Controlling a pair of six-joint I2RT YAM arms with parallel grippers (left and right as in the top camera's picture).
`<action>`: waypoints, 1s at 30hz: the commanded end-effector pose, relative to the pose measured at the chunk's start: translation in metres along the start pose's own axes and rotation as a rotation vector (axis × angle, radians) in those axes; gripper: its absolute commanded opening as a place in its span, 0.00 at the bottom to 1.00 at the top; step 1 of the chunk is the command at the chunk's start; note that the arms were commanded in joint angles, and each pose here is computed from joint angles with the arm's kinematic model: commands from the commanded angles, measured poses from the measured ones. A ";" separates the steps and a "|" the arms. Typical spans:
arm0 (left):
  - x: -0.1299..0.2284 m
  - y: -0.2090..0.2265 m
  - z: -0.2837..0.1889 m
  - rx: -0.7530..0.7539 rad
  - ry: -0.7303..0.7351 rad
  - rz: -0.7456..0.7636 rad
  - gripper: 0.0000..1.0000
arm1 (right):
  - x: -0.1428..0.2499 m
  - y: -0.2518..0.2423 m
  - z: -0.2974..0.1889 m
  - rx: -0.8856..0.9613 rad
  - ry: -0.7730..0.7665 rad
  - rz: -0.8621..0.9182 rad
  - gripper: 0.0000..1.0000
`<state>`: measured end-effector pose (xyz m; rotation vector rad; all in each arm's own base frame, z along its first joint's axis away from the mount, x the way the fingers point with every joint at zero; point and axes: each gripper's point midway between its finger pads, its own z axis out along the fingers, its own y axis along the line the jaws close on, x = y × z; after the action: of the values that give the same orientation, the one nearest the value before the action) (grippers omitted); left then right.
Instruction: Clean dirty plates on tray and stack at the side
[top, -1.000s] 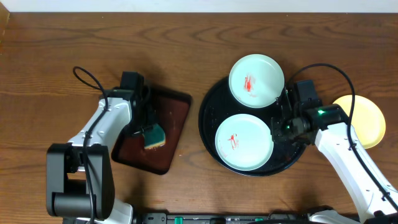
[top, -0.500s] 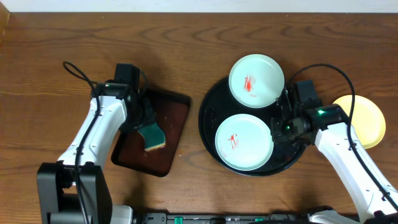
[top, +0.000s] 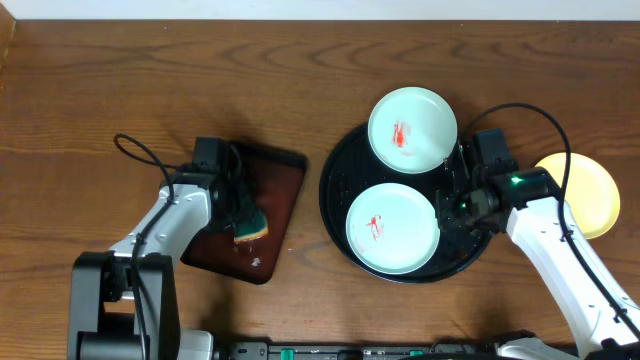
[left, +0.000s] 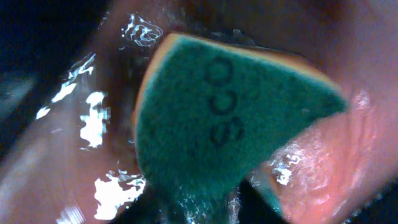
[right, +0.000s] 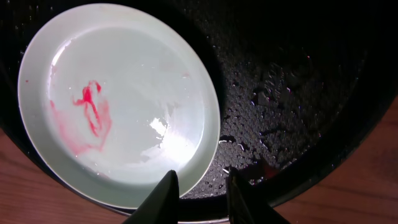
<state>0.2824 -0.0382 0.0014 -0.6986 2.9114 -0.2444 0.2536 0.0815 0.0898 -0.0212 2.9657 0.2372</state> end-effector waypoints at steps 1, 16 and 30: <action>0.021 0.020 0.016 -0.066 0.064 -0.011 0.09 | 0.000 0.003 -0.001 -0.006 0.000 -0.010 0.24; -0.013 -0.008 -0.044 -0.060 0.058 0.026 0.54 | 0.000 0.003 -0.001 -0.006 -0.001 -0.010 0.24; 0.008 0.009 -0.011 -0.099 0.112 0.022 0.49 | -0.001 0.003 -0.001 -0.007 -0.005 -0.011 0.25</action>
<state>0.2870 -0.0354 0.0325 -0.6808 2.9898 -0.1858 0.2541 0.0816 0.0899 -0.0208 2.9638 0.2372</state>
